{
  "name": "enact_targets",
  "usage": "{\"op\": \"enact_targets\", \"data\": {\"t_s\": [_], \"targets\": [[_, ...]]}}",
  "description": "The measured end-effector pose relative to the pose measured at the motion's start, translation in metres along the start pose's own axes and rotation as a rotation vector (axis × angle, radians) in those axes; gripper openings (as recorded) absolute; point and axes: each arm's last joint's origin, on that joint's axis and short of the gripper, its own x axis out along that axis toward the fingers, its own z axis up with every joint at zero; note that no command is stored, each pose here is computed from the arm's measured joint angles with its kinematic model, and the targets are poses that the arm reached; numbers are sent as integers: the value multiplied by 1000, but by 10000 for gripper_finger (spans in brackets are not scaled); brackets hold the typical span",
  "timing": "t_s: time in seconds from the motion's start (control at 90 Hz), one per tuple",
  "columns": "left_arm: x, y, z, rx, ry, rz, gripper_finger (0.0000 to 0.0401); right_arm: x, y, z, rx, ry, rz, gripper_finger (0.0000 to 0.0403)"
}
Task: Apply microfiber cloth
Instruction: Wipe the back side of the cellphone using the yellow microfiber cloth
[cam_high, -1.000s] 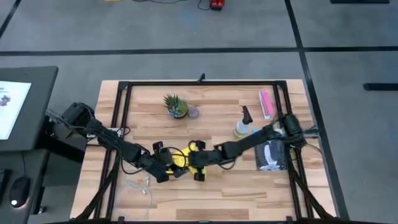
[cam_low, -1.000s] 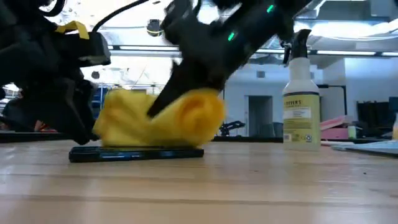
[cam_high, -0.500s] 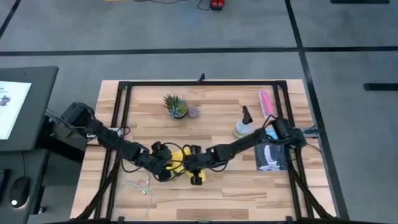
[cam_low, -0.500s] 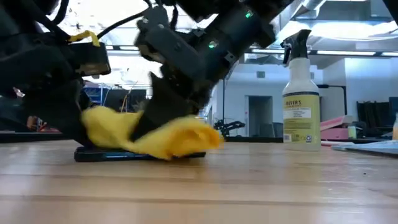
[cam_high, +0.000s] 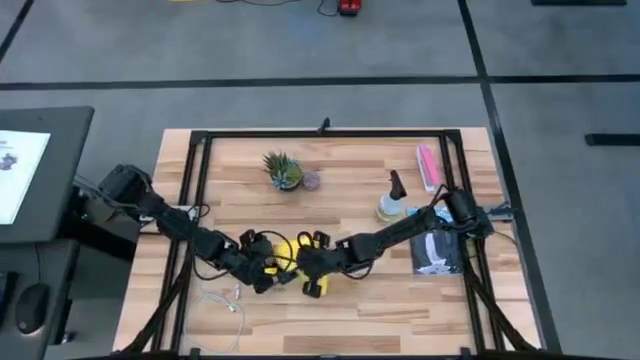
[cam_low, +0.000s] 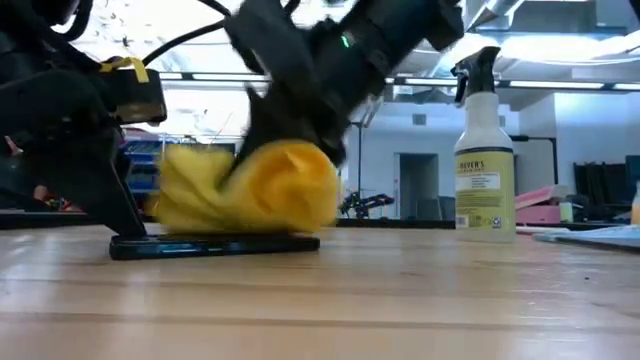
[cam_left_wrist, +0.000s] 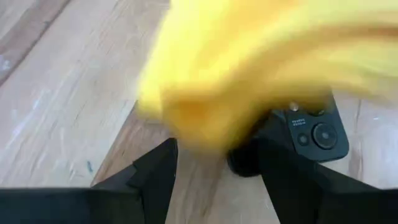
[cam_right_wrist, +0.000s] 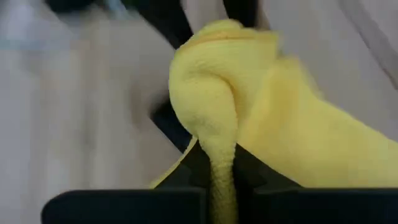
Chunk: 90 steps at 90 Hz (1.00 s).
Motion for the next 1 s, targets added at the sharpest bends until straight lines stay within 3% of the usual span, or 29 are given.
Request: {"op": "enact_targets", "data": {"t_s": [0.167,0.356,0.678,0.833,1.0], "targets": [[0,0,0,1,1,2,201,2,-8,0,5,28,-12,7],[0,2,-2,-17,12,18,201,0,-22,-14,9,156,-186,8],[0,2,-2,-25,14,26,201,26,-9,-2,96,-59,67,8],[0,2,-2,-21,14,27,201,35,-16,-9,124,-21,45,8],[0,3,-3,-15,20,38,201,33,-24,-18,132,85,-62,8]]}}
